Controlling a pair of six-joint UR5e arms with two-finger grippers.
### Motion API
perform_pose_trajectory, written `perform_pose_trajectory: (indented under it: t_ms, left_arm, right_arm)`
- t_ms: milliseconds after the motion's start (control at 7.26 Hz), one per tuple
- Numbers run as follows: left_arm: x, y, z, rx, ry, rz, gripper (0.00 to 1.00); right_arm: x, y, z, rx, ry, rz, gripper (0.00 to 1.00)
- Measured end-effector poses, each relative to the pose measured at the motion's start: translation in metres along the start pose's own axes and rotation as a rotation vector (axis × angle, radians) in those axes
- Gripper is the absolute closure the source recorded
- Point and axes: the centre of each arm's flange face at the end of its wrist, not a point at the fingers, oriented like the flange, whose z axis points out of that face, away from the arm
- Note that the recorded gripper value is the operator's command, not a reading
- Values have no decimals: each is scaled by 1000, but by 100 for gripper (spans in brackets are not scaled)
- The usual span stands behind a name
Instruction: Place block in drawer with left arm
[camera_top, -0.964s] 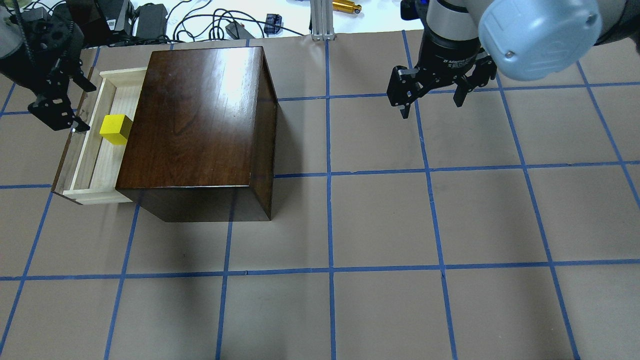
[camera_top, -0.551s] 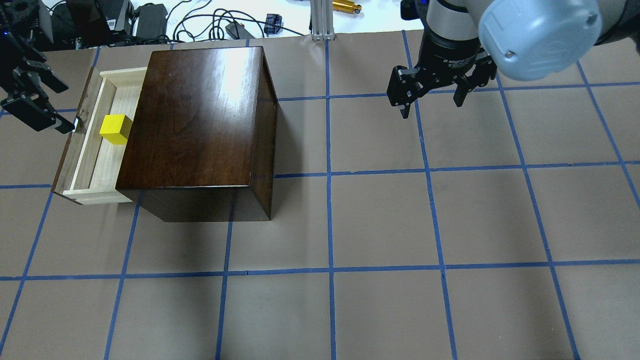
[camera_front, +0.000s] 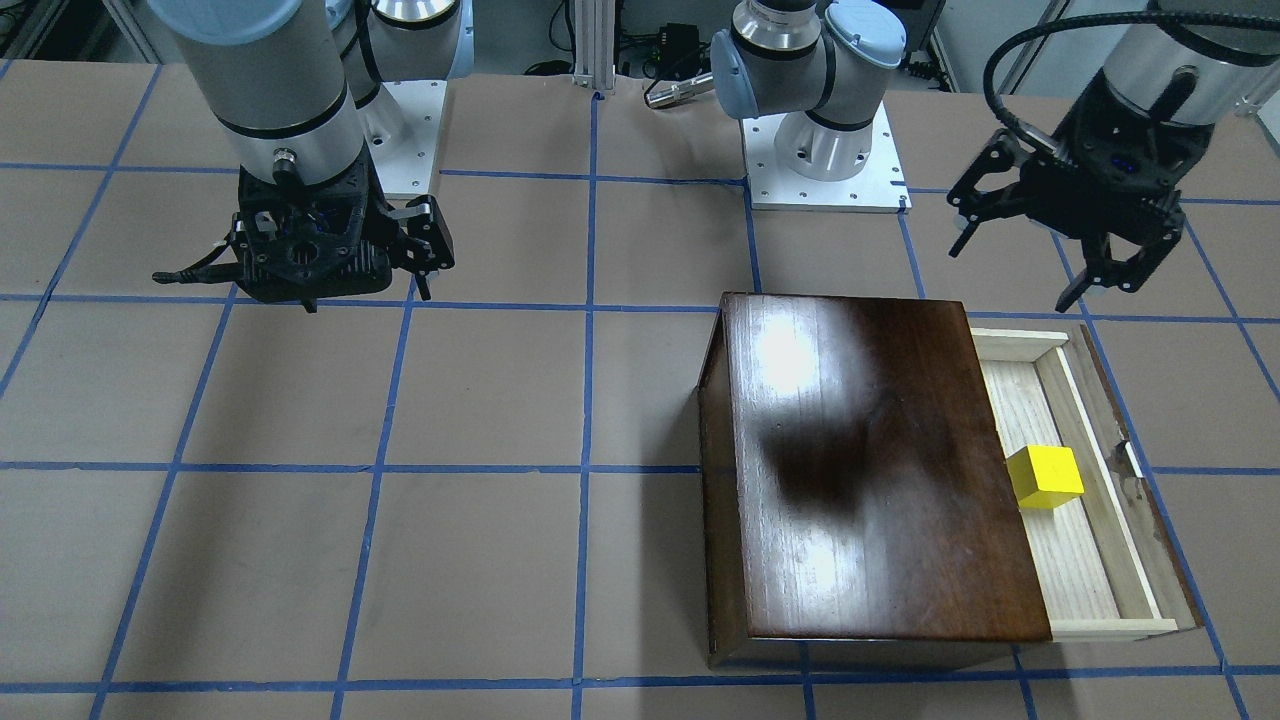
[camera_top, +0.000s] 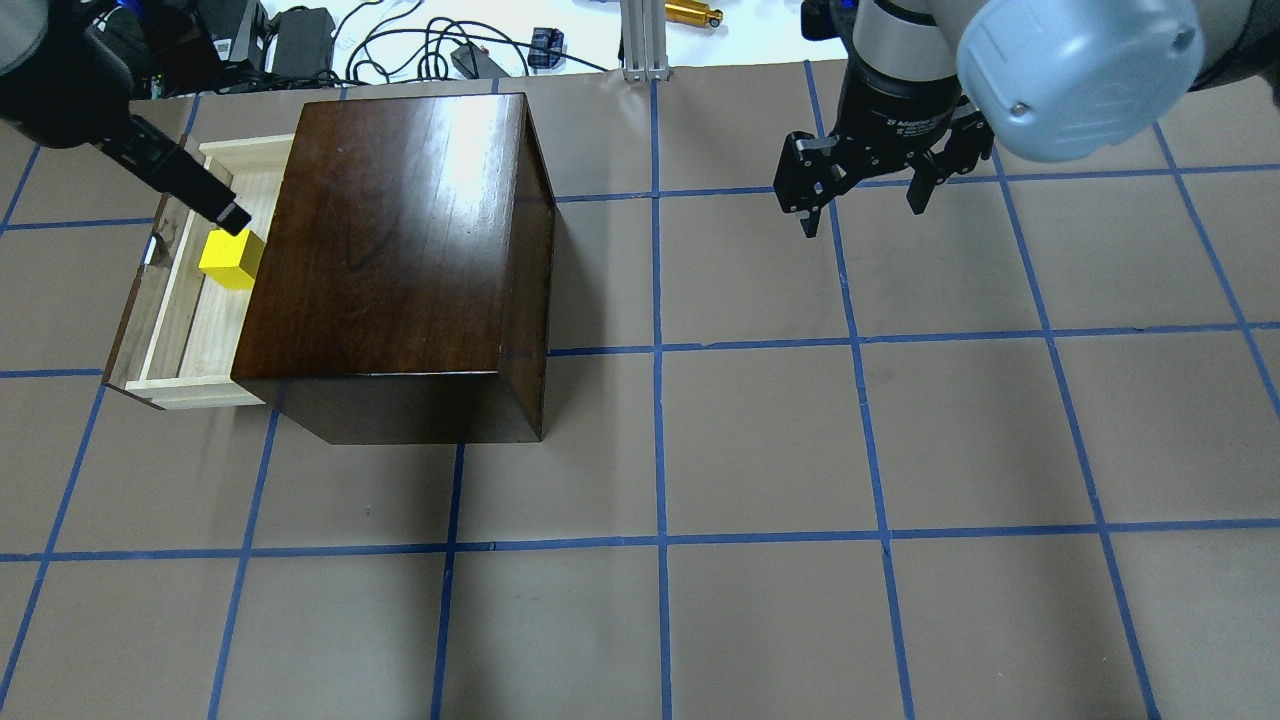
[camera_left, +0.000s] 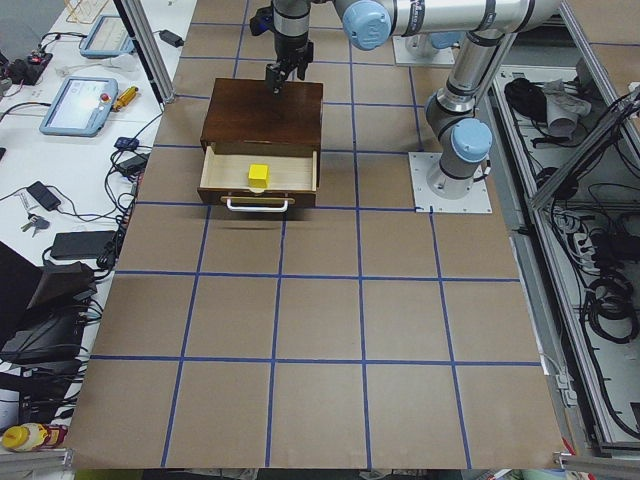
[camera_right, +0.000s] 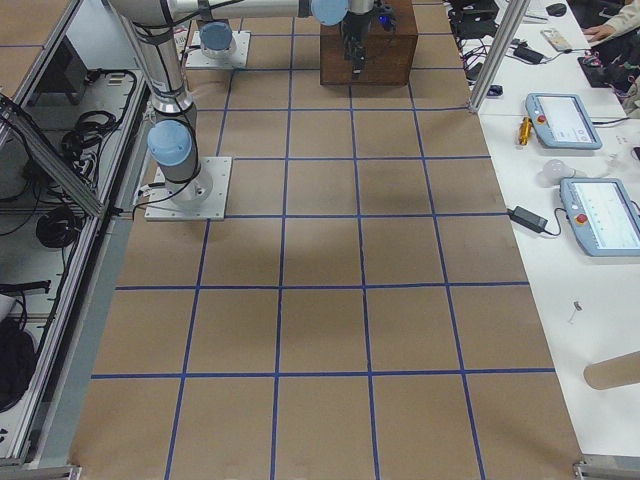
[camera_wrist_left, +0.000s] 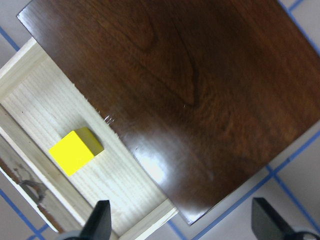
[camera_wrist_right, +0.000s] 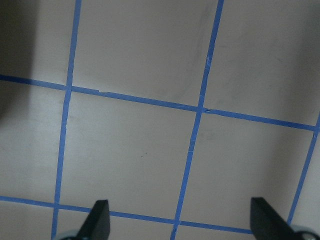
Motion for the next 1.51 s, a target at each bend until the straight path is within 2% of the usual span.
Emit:
perform_pose_trajectory:
  t_ms: [413,689,964,1515]
  left_arm:
    - [59,-34,14,-34,-64,-338,0]
    - [82,-45,22,-43,-82,-509,0]
    - [88,-49,23,-42,-84,-574,0]
    - [90,-49,22,-36,-80,-575,0]
  right_arm:
    - [0,0,0,0,0,1,0]
    - [0,0,0,0,-1,1,0]
    - [0,0,0,0,0,0,0]
    - [0,0,0,0,0,1,0]
